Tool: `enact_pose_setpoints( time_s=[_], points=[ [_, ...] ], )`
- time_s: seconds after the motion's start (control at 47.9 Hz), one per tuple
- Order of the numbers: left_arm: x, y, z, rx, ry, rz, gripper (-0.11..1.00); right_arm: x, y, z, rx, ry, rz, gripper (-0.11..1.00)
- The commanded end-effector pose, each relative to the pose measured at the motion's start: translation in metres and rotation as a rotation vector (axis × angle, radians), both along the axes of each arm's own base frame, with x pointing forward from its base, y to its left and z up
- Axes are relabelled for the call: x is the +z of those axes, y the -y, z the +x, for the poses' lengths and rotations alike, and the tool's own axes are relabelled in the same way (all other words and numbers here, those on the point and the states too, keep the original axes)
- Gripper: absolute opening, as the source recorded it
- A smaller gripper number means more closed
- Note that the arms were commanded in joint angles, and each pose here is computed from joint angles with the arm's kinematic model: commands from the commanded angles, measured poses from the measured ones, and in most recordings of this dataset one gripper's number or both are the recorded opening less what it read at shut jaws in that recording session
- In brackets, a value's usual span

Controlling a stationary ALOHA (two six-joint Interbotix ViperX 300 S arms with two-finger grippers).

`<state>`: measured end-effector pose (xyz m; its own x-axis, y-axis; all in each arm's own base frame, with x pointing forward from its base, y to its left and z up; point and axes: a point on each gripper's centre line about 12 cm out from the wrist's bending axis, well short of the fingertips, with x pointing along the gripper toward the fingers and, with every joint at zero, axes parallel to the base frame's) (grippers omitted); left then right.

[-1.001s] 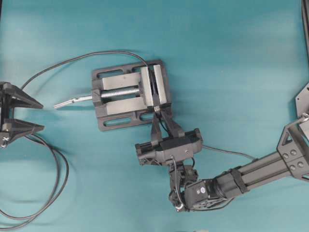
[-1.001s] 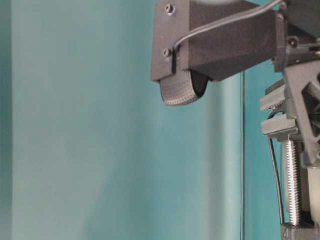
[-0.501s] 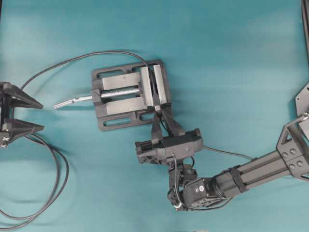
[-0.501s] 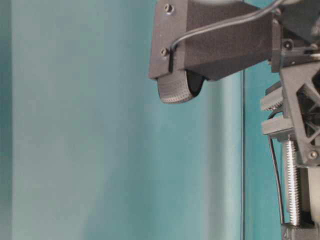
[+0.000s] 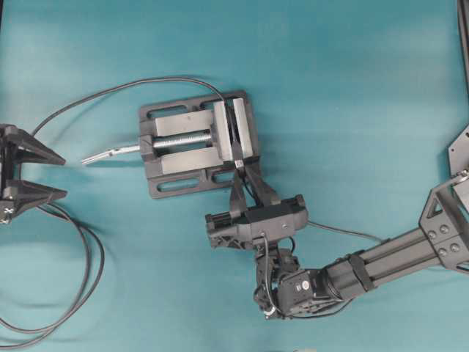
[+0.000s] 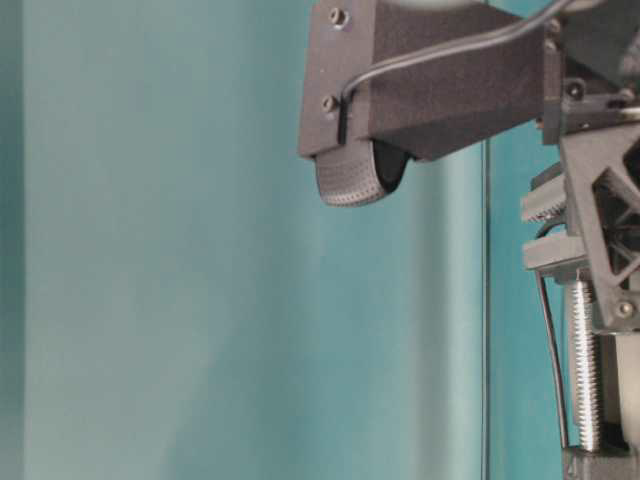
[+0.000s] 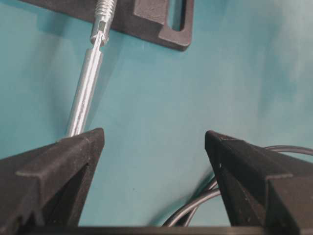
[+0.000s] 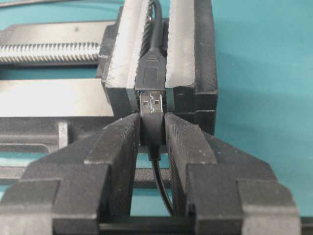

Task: Insert the USB cable into the fixed female connector.
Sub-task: 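Push the USB plug forward into the female port with the right gripper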

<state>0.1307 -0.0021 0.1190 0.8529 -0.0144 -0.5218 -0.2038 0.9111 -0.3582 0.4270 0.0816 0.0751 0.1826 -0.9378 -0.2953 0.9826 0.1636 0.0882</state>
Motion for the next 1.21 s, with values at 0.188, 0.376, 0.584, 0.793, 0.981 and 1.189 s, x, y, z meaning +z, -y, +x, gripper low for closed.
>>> enact_pose_setpoints(
  time_s=[0.188,0.376,0.584,0.793,0.981,1.189],
  points=[
    [0.003,0.0,0.002,0.006,0.008,-0.006,0.99,0.027,0.012,0.007,-0.039,0.061,0.028,0.21],
    [0.003,0.0,0.002,0.005,0.008,-0.008,0.99,0.028,0.02,0.009,-0.05,0.063,0.032,0.21],
    [0.003,0.0,0.002,0.004,0.008,-0.006,0.99,0.028,0.027,0.012,-0.056,0.068,0.041,0.21],
    [0.003,0.0,0.002,0.006,0.006,-0.006,0.99,0.033,0.035,0.012,-0.071,0.073,0.042,0.21],
    [0.003,0.0,0.002,0.006,0.008,-0.006,0.99,0.039,0.039,0.01,-0.071,0.069,0.038,0.21],
    [0.003,0.0,0.002,0.006,0.008,-0.006,0.99,0.04,0.045,0.01,-0.078,0.057,0.037,0.21]
  ],
)
